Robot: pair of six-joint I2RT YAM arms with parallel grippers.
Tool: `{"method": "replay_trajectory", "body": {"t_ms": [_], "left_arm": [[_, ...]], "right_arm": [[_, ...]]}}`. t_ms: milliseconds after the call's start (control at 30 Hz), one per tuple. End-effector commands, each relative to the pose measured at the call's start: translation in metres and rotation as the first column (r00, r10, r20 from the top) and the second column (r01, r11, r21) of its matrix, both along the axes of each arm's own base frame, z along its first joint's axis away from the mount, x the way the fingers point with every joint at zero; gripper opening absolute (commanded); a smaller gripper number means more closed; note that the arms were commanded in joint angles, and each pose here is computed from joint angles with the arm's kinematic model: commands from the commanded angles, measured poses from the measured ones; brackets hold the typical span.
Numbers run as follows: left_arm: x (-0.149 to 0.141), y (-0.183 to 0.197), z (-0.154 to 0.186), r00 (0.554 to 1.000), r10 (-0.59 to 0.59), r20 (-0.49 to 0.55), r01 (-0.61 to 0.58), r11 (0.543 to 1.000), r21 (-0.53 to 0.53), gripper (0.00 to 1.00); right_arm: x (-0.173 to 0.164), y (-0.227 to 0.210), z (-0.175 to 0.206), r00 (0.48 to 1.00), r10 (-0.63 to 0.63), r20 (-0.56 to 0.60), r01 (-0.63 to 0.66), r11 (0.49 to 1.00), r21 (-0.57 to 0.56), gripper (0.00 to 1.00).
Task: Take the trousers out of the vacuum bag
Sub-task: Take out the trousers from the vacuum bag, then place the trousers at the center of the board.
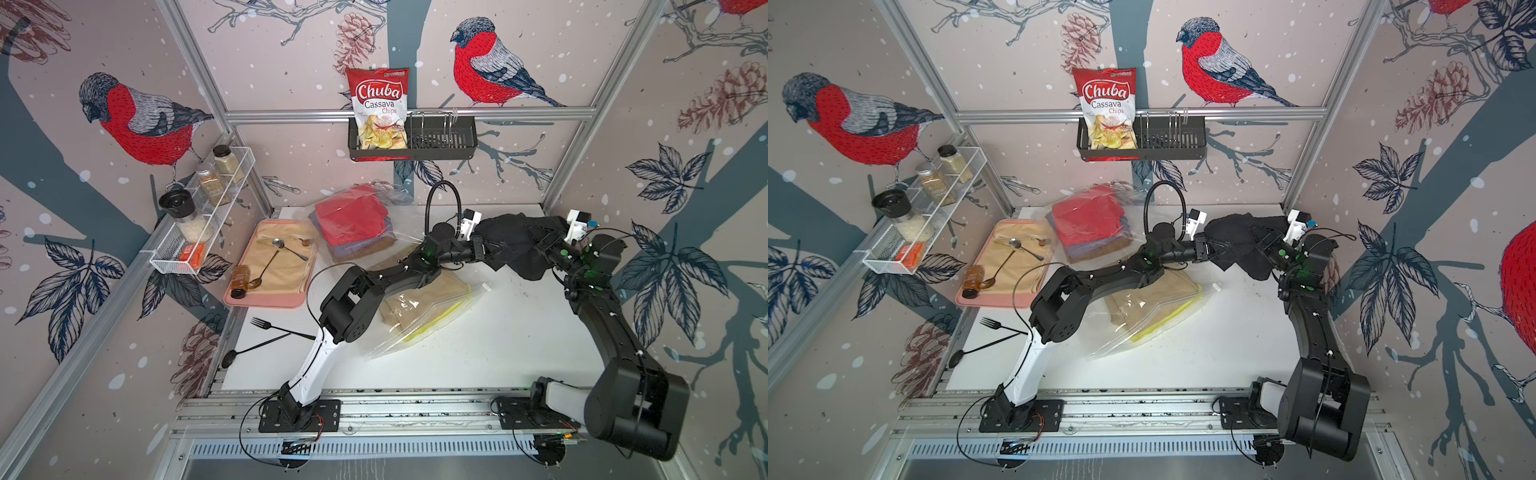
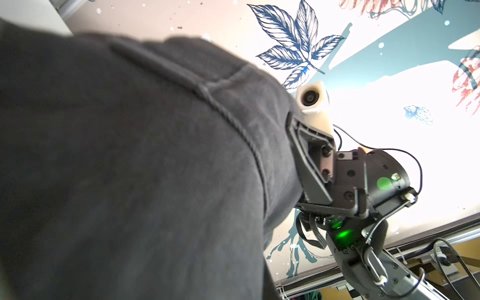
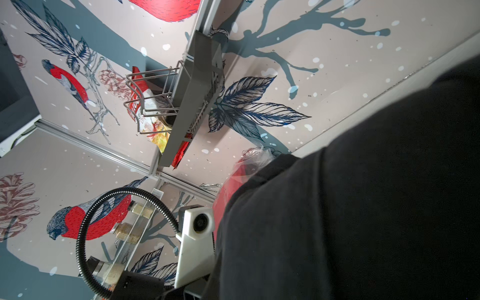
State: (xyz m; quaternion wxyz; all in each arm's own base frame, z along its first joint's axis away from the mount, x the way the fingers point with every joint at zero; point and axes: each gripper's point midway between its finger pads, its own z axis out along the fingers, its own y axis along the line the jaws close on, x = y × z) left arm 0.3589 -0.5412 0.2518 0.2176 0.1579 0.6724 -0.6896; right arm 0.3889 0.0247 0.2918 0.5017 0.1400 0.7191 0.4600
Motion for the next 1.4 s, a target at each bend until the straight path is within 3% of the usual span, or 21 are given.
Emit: {"method": "replay_trajectory", "body": {"t_ms": [0, 333, 600, 867, 1367], "left_arm": [[0.013, 0.004, 0.012, 0.999, 0.010, 0.048, -0.010, 1.000, -0.009, 0.06], [0.061, -0.022, 0.023, 0.997, -0.011, 0.070, 0.012, 1.000, -0.007, 0.03], [0.104, -0.006, 0.013, 0.998, 0.037, 0.049, -0.034, 0.997, -0.065, 0.02], [0.101, -0.005, -0.011, 1.000, -0.006, 0.008, 0.007, 0.996, -0.083, 0.01], [0.062, 0.035, -0.031, 0.999, -0.029, -0.017, 0.030, 0.999, 0.046, 0.00]], "right_arm": [[0.010, -0.008, 0.017, 0.995, -0.024, 0.094, 0.033, 0.995, -0.089, 0.00], [0.059, -0.031, -0.004, 0.990, -0.135, 0.042, 0.140, 0.970, -0.201, 0.00], [0.097, -0.026, -0.017, 0.990, -0.125, 0.057, 0.135, 0.964, -0.231, 0.00], [0.102, 0.000, -0.034, 0.994, -0.050, 0.096, 0.074, 0.960, -0.268, 0.00], [0.040, 0.014, -0.080, 1.000, -0.020, -0.011, 0.017, 0.961, -0.276, 0.00]]}}
